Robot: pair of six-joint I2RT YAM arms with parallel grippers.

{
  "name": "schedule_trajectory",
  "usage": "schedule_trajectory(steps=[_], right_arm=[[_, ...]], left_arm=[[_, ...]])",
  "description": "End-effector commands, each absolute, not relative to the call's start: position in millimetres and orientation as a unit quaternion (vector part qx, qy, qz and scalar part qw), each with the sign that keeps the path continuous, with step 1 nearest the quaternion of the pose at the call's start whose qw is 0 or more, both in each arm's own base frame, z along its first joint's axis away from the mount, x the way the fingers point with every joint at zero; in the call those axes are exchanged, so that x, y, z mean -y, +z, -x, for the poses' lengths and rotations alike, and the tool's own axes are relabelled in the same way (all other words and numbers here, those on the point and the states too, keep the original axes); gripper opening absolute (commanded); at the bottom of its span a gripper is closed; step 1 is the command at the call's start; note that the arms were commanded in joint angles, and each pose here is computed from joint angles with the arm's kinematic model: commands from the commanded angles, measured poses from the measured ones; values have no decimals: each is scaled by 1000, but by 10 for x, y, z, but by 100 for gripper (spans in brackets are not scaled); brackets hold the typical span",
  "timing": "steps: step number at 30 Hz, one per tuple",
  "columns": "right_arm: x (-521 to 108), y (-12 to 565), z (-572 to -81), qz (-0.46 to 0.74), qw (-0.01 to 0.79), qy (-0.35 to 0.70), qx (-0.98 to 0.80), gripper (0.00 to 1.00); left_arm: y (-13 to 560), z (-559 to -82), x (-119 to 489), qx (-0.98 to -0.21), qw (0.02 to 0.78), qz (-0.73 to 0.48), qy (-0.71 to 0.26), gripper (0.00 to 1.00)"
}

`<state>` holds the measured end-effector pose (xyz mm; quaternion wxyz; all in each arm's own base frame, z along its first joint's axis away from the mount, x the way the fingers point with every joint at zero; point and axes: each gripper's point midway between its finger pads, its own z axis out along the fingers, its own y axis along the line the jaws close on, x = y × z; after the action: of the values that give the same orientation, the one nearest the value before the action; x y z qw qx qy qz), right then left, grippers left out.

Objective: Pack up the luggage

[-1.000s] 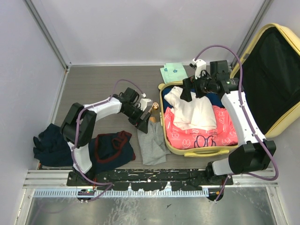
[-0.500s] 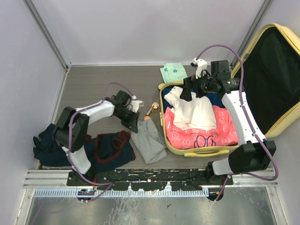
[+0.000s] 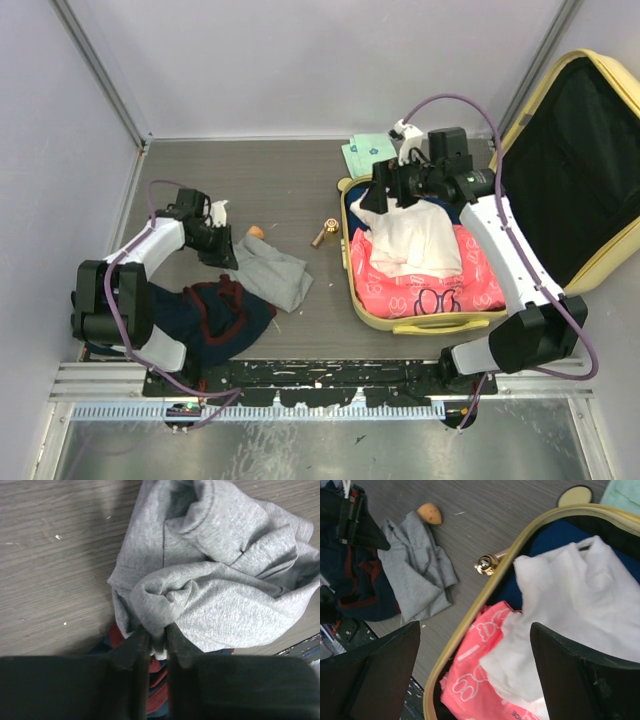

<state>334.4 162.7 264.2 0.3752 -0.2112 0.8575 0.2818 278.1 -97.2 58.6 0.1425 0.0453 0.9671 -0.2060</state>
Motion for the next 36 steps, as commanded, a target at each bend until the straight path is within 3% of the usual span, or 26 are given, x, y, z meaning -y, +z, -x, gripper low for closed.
schedule_trajectory(steps=[1,3,6,8,14,19,23,29,36], right_arm=[[-2000,2896,-3298,192,405,313,-838,94],[-2154,2855,-3240,189,391,324,-840,94],[-2365,2754,-3122,195,368,338,-844,94],[-2503,2680,-3021,197,348,349,-847,94],[-2982,2570,-2776,179,319,363,-857,98],[-3317,2335,-2422,183,278,357,-873,99],[-3462,1926,-2152,173,243,337,-893,100],[-3516,1314,-1996,118,181,299,-929,100],[-3566,943,-2016,77,169,243,-952,100]], left_arm=[[746,-2800,997,-961,156,-53,-223,26],[838,-2840,1064,-953,154,-81,-249,46],[907,-2965,1016,-950,157,-122,-241,67],[956,-3096,926,-949,164,-127,-238,73],[1153,-3521,710,-938,197,-156,-240,74],[1156,-3623,811,-932,164,-160,-280,74],[1136,-3492,953,-921,151,-155,-323,87],[999,-3280,969,-926,156,-134,-316,87],[876,-3183,935,-933,174,-107,-297,87]])
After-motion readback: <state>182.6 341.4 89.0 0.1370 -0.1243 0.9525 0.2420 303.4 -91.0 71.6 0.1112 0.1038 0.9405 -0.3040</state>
